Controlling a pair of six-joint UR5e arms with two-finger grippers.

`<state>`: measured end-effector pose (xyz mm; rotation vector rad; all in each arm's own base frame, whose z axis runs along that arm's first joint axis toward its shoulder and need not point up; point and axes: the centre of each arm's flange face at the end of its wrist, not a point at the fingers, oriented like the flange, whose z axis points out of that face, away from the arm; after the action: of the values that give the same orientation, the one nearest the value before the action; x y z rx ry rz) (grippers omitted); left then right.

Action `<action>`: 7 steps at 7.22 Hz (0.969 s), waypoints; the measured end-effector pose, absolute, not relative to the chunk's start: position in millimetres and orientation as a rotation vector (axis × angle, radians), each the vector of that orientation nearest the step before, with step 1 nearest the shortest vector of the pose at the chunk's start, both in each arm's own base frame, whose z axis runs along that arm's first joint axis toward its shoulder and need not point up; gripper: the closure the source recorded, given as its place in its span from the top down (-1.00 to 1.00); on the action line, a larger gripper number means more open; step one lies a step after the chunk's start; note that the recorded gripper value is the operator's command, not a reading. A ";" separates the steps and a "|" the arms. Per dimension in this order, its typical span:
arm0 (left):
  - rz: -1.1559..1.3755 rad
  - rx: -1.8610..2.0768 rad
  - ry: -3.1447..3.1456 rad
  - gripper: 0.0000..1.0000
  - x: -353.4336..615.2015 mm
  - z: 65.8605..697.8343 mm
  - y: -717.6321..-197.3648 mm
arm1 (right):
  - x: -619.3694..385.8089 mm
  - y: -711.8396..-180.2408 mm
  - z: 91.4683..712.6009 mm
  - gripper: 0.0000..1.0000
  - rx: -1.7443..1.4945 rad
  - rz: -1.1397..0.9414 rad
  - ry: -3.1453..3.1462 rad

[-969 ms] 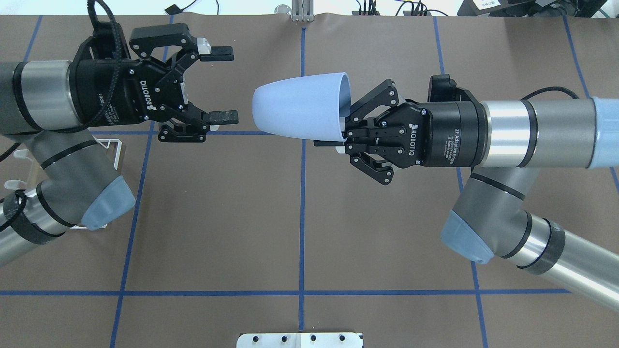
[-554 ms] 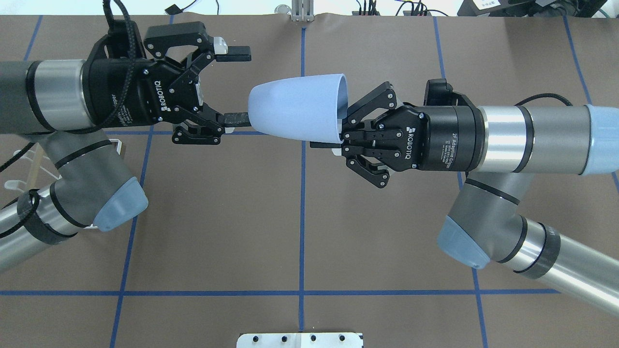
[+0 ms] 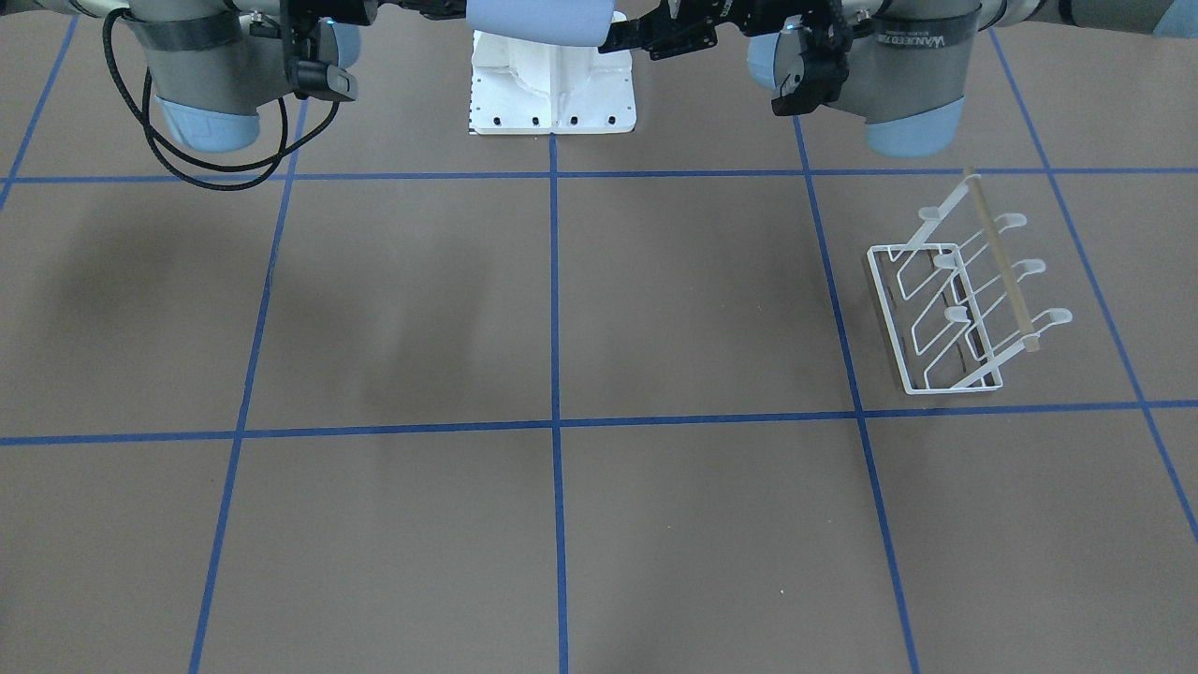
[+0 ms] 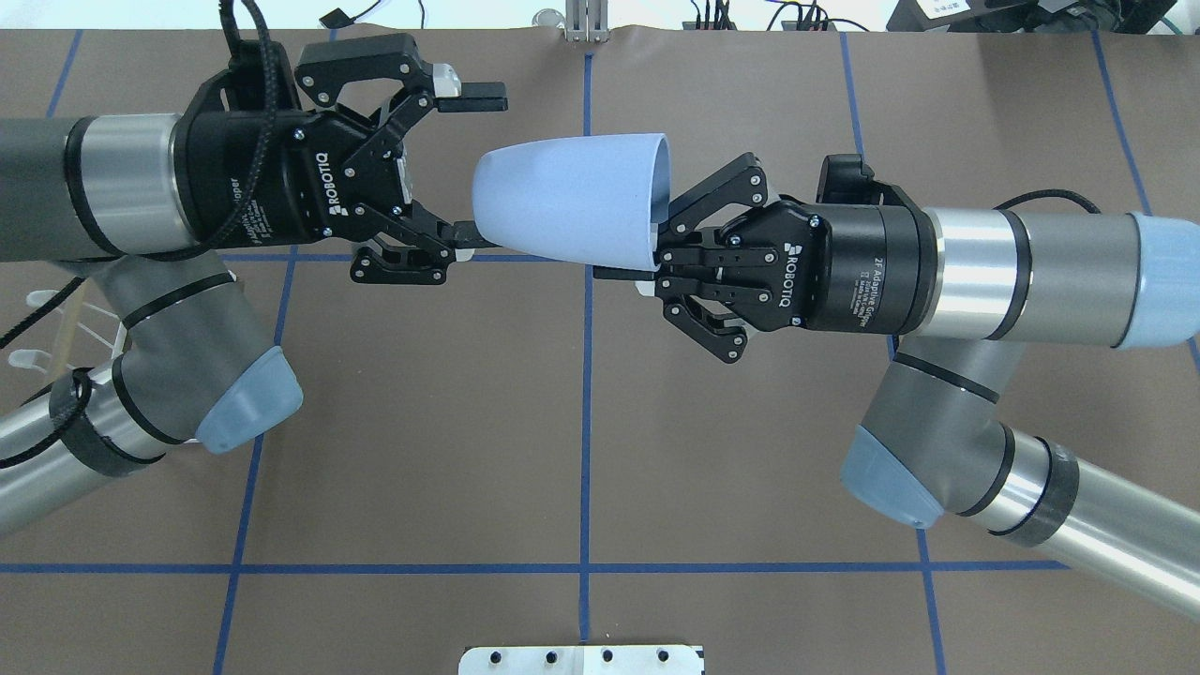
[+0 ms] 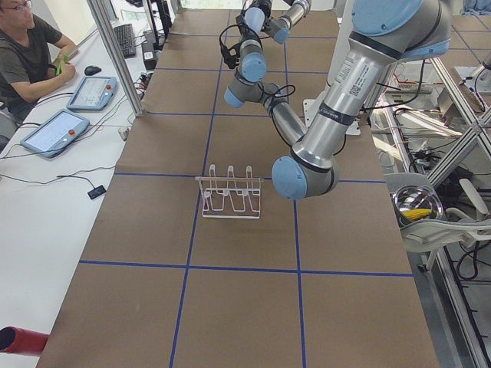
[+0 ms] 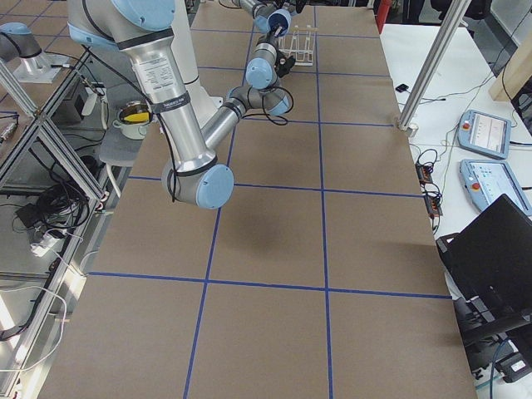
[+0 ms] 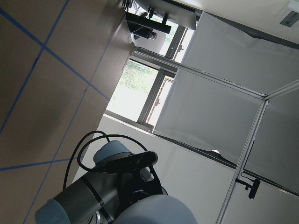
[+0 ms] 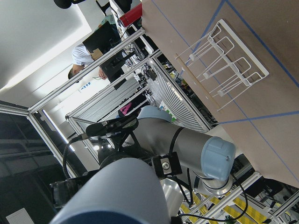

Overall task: Hang cup on cup holder
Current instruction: 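Bring the cup toward the left gripper while the left gripper closes on its base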

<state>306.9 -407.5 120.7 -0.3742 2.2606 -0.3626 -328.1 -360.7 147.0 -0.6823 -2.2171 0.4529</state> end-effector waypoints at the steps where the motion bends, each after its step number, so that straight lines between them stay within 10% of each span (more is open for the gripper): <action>1: -0.359 -0.379 2.265 0.96 308.2 120.0 -405.6 | -328.6 -359.6 146.4 -1.00 -0.687 0.453 -2.226; 5: -0.342 -0.399 2.297 0.92 315.3 119.8 -396.4 | -331.2 -356.9 142.9 -1.00 -0.693 0.463 -2.253; 6: -0.340 -0.411 2.295 0.28 318.4 120.1 -394.1 | -331.5 -356.7 142.7 -1.00 -0.694 0.463 -2.253; 7: -0.351 -0.442 2.291 -0.85 319.6 120.2 -393.0 | -331.5 -356.8 142.6 0.42 -0.693 0.464 -2.255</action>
<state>319.6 -393.0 120.2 -0.4419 2.2912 -0.3508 -331.5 -356.8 142.6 -0.6932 -2.2548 0.4643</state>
